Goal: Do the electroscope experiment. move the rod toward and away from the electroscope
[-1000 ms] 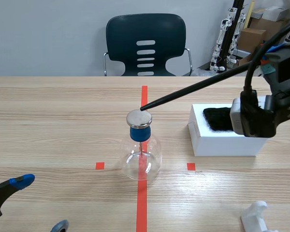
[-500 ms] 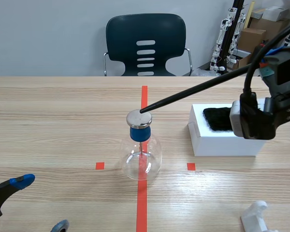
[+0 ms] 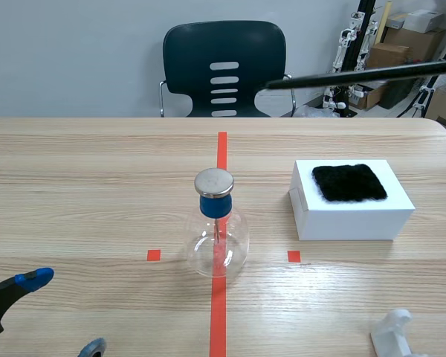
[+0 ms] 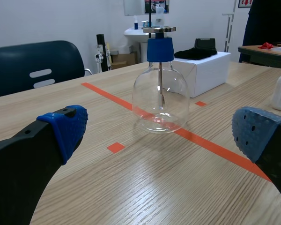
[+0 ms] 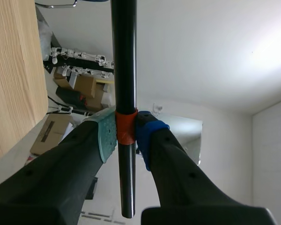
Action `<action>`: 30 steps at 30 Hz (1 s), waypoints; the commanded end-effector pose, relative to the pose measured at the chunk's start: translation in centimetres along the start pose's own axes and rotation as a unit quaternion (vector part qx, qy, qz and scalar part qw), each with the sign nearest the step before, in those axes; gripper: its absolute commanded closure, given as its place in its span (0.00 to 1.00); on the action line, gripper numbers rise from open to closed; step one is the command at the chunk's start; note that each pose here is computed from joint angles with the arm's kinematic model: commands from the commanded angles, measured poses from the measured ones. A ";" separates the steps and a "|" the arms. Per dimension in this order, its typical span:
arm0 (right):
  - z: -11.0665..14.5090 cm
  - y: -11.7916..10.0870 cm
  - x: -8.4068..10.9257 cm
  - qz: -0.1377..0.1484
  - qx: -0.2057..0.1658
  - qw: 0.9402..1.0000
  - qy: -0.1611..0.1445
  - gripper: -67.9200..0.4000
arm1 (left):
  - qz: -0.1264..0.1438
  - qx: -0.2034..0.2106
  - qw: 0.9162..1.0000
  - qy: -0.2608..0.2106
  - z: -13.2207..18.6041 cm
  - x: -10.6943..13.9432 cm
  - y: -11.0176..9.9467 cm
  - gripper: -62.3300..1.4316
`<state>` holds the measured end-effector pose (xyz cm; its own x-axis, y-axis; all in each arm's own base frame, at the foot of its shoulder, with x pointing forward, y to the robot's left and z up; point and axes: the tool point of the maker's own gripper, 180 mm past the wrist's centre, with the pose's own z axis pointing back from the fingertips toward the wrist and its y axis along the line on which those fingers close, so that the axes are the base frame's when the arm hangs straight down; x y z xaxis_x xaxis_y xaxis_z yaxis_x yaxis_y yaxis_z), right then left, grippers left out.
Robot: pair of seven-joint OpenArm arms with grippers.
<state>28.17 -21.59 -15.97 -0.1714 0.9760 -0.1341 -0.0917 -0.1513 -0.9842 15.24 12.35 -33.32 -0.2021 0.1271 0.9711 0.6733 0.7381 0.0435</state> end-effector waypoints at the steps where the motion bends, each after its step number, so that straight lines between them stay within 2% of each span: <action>1: 0.4 -1.2 -0.7 -0.007 -0.017 1.000 0.006 0.98 | -0.006 0.000 1.000 -0.015 -0.2 0.7 0.4 0.00; 7: 2.7 -2.5 -3.8 -0.058 -0.029 0.998 0.024 0.98 | -0.006 0.000 1.000 -0.015 -0.2 0.7 0.4 0.00; 11: 4.5 -2.6 -4.6 -0.069 -0.034 0.997 0.026 0.98 | -0.006 0.000 1.000 -0.015 -0.2 0.7 0.4 0.00; 19: 7.6 -0.9 -3.6 -0.074 -0.021 0.997 -0.005 0.98 | -0.006 0.000 1.000 -0.015 -0.2 0.7 0.4 0.00; 24: 8.8 1.3 -3.0 -0.067 0.009 0.998 -0.008 0.98 | -0.006 0.000 1.000 -0.015 -0.2 0.7 0.4 0.00; 30: 9.3 2.2 -2.9 -0.066 0.020 0.998 -0.001 0.98 | -0.006 0.000 1.000 -0.015 -0.2 0.7 0.4 0.00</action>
<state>19.16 -26.14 -17.26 -0.1557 0.9878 0.0069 -0.1736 -0.0205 -0.9846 15.26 12.35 -33.31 -0.2028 0.1274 0.9709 0.6733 0.7381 0.0438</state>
